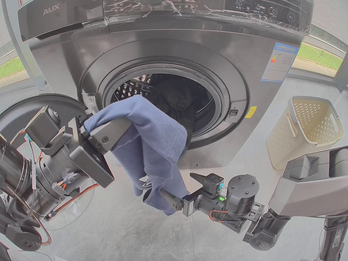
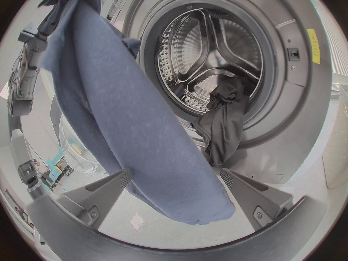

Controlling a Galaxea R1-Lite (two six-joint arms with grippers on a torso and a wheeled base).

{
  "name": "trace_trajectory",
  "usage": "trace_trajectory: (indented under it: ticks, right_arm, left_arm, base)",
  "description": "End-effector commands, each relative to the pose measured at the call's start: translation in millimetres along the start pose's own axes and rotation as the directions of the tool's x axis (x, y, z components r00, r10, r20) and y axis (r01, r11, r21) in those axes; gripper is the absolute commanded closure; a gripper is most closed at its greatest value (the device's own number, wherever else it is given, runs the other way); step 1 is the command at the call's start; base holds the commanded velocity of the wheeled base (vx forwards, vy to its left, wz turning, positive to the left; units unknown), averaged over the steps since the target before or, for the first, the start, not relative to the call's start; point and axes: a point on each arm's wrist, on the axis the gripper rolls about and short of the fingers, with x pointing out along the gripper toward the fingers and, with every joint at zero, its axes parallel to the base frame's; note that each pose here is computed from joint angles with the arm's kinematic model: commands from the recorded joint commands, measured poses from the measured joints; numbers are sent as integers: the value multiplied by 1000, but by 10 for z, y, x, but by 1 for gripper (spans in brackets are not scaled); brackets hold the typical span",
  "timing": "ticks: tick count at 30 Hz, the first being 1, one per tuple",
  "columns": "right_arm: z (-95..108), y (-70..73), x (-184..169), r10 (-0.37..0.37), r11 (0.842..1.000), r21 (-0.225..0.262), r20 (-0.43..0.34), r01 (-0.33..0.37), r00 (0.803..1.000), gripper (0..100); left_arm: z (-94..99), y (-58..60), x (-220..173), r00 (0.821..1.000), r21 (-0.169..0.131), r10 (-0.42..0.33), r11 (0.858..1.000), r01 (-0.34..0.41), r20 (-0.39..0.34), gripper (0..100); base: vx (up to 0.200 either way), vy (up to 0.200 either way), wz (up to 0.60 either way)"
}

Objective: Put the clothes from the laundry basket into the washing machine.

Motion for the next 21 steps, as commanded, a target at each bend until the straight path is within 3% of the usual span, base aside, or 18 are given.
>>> trace_trajectory:
  ticks: [1,9,15,21]
  right_arm:
    - [-125,29,97,12,1000,-9,-19,-13,1000,0]
    - [-147,-58,457,5,1000,-13,60,-4,998,0]
    - [-212,-93,563,21,1000,-16,65,-20,998,0]
    - [-285,-242,727,-2,1000,-19,87,4,996,0]
  left_arm:
    - [44,-22,-16,1000,2,-8,1000,8,16,100]
    - [27,-72,-36,999,-9,-38,999,38,3,100]
    - [59,-115,-51,998,-13,-61,998,62,13,100]
    - [71,-129,-57,998,-14,-67,998,67,17,100]
  base:
    - [0,0,0]
    - [0,0,0]
    - [0,0,0]
    - [0,0,0]
